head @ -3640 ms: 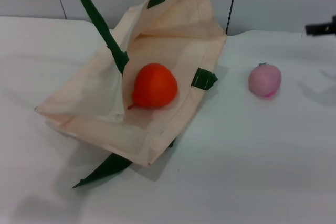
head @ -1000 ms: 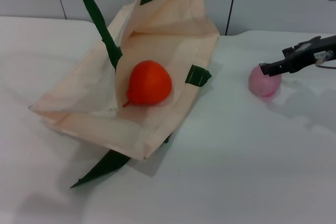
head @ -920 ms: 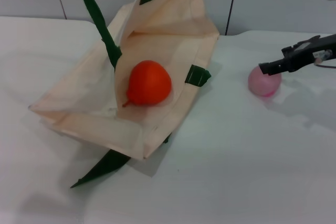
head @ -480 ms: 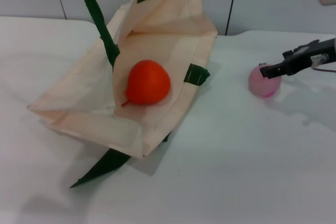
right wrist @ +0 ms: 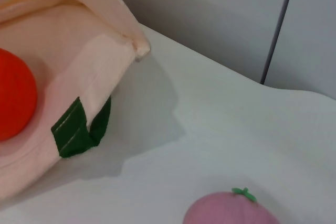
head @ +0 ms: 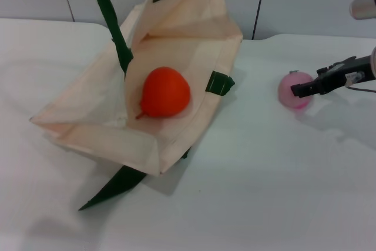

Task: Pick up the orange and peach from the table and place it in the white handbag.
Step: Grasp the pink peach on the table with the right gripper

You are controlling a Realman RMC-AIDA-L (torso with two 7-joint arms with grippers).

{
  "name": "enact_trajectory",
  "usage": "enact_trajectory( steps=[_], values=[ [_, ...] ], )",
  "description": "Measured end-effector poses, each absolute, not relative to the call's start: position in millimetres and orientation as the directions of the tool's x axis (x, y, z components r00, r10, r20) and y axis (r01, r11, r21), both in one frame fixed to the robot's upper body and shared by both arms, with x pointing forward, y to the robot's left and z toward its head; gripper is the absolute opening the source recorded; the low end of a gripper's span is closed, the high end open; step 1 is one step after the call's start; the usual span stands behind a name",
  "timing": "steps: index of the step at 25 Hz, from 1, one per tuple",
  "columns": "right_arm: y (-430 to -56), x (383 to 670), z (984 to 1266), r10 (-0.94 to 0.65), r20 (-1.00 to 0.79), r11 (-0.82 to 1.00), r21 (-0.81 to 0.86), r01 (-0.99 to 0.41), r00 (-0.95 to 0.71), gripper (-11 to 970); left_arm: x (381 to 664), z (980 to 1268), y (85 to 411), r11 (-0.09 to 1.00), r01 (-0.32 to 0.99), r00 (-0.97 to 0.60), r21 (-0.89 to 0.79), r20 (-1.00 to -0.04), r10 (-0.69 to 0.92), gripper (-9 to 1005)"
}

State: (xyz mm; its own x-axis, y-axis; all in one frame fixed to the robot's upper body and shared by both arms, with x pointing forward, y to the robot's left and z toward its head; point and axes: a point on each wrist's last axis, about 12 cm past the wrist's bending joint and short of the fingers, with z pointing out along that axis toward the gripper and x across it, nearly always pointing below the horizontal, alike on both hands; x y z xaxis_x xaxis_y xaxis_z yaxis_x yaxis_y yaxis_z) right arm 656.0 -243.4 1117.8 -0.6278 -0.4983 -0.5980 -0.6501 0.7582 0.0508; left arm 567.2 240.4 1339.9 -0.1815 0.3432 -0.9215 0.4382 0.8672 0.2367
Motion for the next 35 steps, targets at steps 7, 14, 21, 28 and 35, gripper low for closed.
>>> enact_trajectory(
  steps=[7, 14, 21, 28, 35],
  values=[
    [-233.8, 659.6, 1115.5, -0.503, -0.600, 0.752, 0.050, -0.657, -0.622, 856, 568.1, 1343.3, 236.9, 0.862, 0.446, -0.169, 0.241, -0.923, 0.345, 121],
    [-229.6, 662.8, 1115.5, -0.500, -0.607, 0.755, 0.044, -0.654, -0.618, 854, 568.3, 1343.9, 236.2, 0.861, 0.447, -0.166, 0.241, -0.924, 0.345, 121],
    [-230.5, 662.8, 1109.9, -0.492, -0.605, 0.768, 0.038, -0.640, -0.626, 851, 568.3, 1344.0, 235.7, 0.860, 0.449, -0.165, 0.242, -0.924, 0.345, 121],
    [-231.3, 663.2, 1108.5, -0.490, -0.604, 0.773, 0.031, -0.633, -0.628, 849, 568.4, 1344.1, 235.5, 0.860, 0.449, -0.164, 0.242, -0.924, 0.346, 121],
    [-230.7, 661.2, 1103.1, -0.488, -0.594, 0.776, 0.039, -0.629, -0.640, 846, 568.7, 1345.6, 233.7, 0.857, 0.453, -0.160, 0.244, -0.924, 0.347, 121]
  ],
)
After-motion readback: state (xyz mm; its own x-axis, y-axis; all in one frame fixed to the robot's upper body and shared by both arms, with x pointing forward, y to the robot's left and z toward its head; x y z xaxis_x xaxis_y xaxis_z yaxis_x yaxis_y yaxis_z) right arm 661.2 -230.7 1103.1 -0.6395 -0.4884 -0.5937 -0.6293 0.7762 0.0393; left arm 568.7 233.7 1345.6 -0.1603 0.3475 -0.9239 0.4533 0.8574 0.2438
